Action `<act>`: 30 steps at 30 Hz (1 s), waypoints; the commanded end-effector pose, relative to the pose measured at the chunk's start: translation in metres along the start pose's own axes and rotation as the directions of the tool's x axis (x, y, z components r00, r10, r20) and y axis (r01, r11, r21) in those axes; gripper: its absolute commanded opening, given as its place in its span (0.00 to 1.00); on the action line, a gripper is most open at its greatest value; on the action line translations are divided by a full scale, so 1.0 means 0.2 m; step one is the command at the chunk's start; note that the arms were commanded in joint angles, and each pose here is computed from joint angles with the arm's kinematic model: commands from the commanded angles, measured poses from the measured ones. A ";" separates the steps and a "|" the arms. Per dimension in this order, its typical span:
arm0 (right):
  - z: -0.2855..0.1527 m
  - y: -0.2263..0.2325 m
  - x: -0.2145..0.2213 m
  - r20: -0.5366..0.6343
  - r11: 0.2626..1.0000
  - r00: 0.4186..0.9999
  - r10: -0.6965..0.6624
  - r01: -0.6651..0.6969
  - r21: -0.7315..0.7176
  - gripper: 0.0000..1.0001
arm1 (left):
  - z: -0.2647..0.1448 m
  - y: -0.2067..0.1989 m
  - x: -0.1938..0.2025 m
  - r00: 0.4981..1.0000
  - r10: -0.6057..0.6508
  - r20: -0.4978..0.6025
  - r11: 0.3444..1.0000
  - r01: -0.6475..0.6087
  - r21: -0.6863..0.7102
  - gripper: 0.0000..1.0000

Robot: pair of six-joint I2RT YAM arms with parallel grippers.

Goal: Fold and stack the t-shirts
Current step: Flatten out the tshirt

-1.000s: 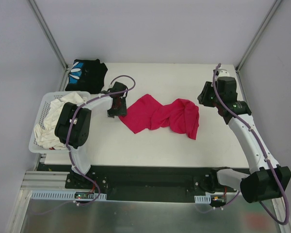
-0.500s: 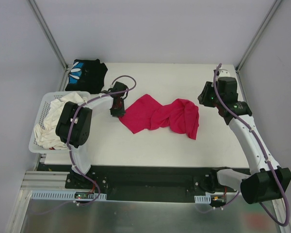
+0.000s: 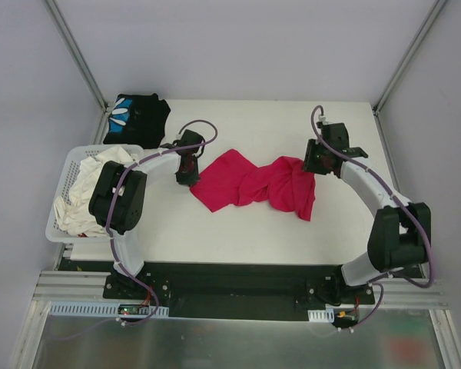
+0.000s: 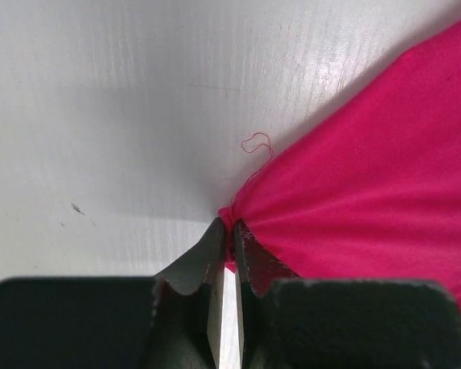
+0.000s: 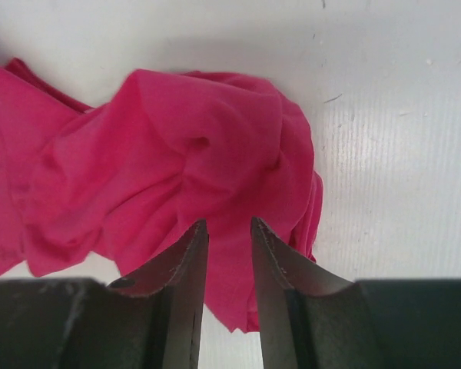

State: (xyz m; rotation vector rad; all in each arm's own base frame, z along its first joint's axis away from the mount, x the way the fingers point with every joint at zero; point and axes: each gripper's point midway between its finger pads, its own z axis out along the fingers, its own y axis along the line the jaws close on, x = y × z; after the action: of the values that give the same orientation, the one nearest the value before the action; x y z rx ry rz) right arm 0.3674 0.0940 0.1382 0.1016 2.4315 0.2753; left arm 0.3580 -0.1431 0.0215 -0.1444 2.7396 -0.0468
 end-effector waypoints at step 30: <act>0.28 -0.15 -0.07 -0.046 0.991 0.990 0.133 -0.132 0.005 0.35 | -0.10 -0.03 -0.08 0.998 0.027 0.053 1.000 -0.027 0.012 0.00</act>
State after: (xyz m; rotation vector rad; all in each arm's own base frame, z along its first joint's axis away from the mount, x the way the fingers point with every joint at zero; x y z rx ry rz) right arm 0.3944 0.0675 0.0818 0.2543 2.5393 0.2820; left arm 0.3584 -0.1430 0.0223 -0.1368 2.7376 -0.0461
